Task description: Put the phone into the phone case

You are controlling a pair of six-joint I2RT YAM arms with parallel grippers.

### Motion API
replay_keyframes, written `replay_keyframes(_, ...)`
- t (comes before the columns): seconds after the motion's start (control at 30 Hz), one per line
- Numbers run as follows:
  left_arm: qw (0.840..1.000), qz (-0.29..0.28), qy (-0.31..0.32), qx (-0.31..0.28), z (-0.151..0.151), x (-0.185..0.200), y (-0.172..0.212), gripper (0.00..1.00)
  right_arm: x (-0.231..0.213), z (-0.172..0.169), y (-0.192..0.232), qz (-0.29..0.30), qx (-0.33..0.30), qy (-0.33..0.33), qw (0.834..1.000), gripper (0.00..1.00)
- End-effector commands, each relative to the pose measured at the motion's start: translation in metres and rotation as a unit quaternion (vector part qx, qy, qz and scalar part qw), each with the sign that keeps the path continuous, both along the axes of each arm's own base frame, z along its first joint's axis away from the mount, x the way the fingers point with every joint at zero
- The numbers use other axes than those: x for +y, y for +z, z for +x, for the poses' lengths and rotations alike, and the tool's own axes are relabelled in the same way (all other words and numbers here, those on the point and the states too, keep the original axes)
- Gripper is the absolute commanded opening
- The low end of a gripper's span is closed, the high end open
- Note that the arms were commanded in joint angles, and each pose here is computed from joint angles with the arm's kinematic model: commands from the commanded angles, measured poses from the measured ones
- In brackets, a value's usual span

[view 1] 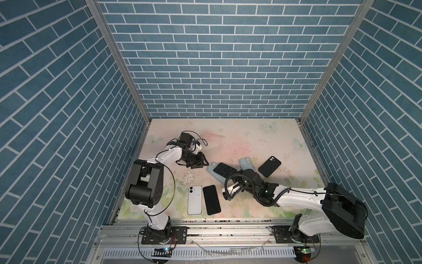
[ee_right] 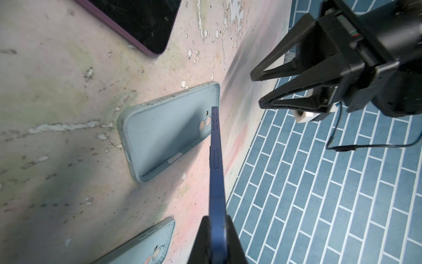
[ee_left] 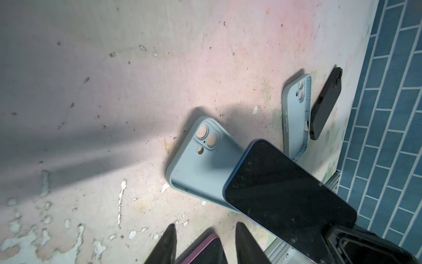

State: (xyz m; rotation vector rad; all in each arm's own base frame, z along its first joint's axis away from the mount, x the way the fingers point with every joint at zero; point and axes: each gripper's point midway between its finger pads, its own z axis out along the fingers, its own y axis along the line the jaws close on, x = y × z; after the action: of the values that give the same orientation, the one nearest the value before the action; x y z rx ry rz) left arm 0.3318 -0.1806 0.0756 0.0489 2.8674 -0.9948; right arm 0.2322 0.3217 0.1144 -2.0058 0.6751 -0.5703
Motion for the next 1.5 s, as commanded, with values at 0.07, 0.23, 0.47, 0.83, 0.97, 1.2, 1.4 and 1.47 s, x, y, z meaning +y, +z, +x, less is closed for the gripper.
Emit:
replay_keyframes(0.07,0.999,-0.03,0.011,0.025,0.005,-0.006,-0.006,0.47,0.015,0.003,0.015,0.06,-0.009,-0.017,0.998,0.0)
replay_keyframes(0.23,0.998,-0.048,0.009,0.045,0.003,-0.012,-0.012,0.49,0.017,0.0,-0.001,0.064,0.008,-0.025,0.998,0.0)
replay_keyframes(0.47,0.997,-0.054,0.007,0.051,0.002,-0.013,-0.014,0.5,0.016,0.0,-0.017,0.069,0.022,-0.037,0.997,0.0)
replay_keyframes(0.83,0.998,-0.033,0.011,0.055,0.009,-0.009,-0.02,0.52,0.018,-0.004,-0.029,0.071,0.025,-0.04,0.996,0.0)
replay_keyframes(0.97,1.0,-0.001,0.015,0.017,0.031,-0.003,-0.004,0.53,0.019,-0.008,-0.031,0.067,0.025,-0.039,0.997,0.0)
replay_keyframes(1.2,1.0,0.01,0.004,0.025,0.068,-0.01,-0.019,0.51,0.02,-0.01,-0.032,0.064,0.025,-0.043,0.997,0.0)
replay_keyframes(1.4,0.998,0.005,0.0,0.057,0.053,-0.013,-0.044,0.51,0.017,-0.01,-0.035,0.059,0.027,-0.047,0.997,0.0)
replay_keyframes(1.47,0.997,-0.002,-0.005,0.074,0.045,-0.016,-0.05,0.51,0.017,-0.009,-0.036,0.057,0.025,-0.051,0.997,0.0)
